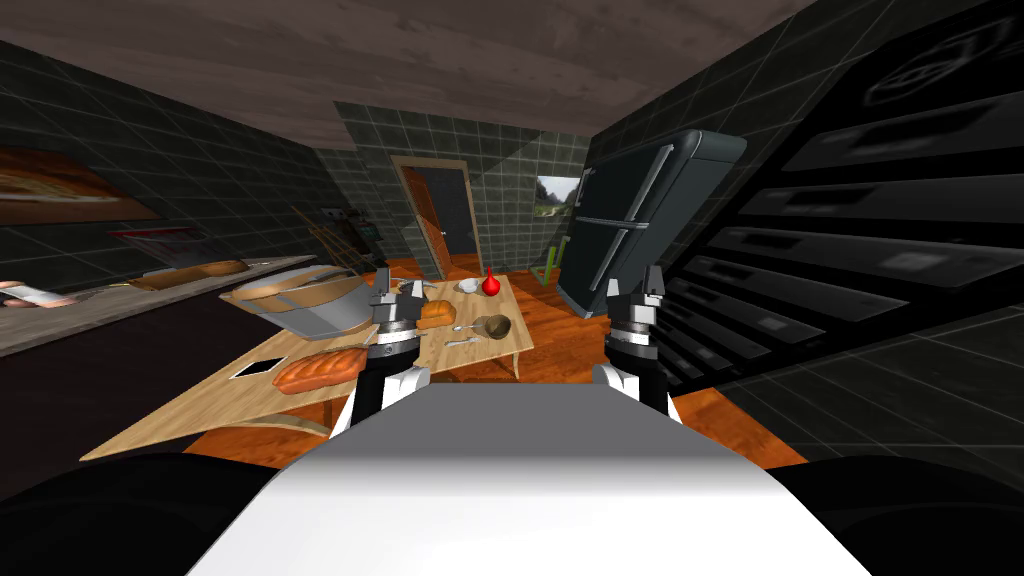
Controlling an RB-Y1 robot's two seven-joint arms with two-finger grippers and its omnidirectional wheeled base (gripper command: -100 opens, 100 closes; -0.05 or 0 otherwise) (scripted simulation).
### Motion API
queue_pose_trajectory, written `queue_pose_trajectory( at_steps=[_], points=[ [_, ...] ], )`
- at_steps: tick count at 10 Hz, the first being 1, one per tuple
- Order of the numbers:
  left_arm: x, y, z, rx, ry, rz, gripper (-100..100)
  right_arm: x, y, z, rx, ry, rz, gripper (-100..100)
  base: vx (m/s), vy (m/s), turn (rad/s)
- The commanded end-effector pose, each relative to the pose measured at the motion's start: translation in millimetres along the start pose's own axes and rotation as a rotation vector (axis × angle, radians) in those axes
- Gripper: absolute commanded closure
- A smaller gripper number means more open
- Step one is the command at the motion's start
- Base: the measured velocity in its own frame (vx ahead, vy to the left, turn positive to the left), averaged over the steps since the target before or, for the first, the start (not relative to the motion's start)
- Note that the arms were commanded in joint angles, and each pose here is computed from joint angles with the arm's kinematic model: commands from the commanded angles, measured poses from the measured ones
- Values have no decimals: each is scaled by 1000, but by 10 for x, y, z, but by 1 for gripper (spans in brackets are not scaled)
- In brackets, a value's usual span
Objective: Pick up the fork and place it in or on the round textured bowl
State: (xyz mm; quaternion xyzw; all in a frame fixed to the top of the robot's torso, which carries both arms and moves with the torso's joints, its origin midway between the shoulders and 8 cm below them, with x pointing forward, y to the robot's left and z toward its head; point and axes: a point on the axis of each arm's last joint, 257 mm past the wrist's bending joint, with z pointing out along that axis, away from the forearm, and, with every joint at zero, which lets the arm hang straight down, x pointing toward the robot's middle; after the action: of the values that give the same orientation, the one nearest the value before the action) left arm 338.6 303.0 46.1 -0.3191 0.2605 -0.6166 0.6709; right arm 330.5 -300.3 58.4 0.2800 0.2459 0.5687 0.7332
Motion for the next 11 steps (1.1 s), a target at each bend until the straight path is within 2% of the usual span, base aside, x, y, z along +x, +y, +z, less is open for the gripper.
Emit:
queue_pose_trajectory(
  at_steps=[1, 3, 6, 7, 9, 10, 11],
  points=[
    [-20, 168, -12, -51, 19, 28, -100, 0, 0, 0, 0, 0, 0, 0, -7, -12, -45],
    [-82, 399, -42, -121, 31, 66, -100, 0, 0, 0, 0, 0, 0, 0, -15, -18, -67],
    [-268, 839, -140, -257, 41, 147, -100, 0, 0, 0, 0, 0, 0, 0, -21, -30, -66],
    [-274, 861, -146, -266, 40, 147, -100, 0, 0, 0, 0, 0, 0, 0, -15, -22, -18],
    [-470, 1178, -256, -370, 41, 215, -100, 0, 0, 0, 0, 0, 0, 0, -21, -28, -68],
    [-479, 1207, -268, -383, 38, 215, -100, 0, 0, 0, 0, 0, 0, 0, -18, -25, -31],
    [-596, 1353, -332, -433, 38, 252, -100, 0, 0, 0, 0, 0, 0, 0, -17, -22, -51]
  ],
)
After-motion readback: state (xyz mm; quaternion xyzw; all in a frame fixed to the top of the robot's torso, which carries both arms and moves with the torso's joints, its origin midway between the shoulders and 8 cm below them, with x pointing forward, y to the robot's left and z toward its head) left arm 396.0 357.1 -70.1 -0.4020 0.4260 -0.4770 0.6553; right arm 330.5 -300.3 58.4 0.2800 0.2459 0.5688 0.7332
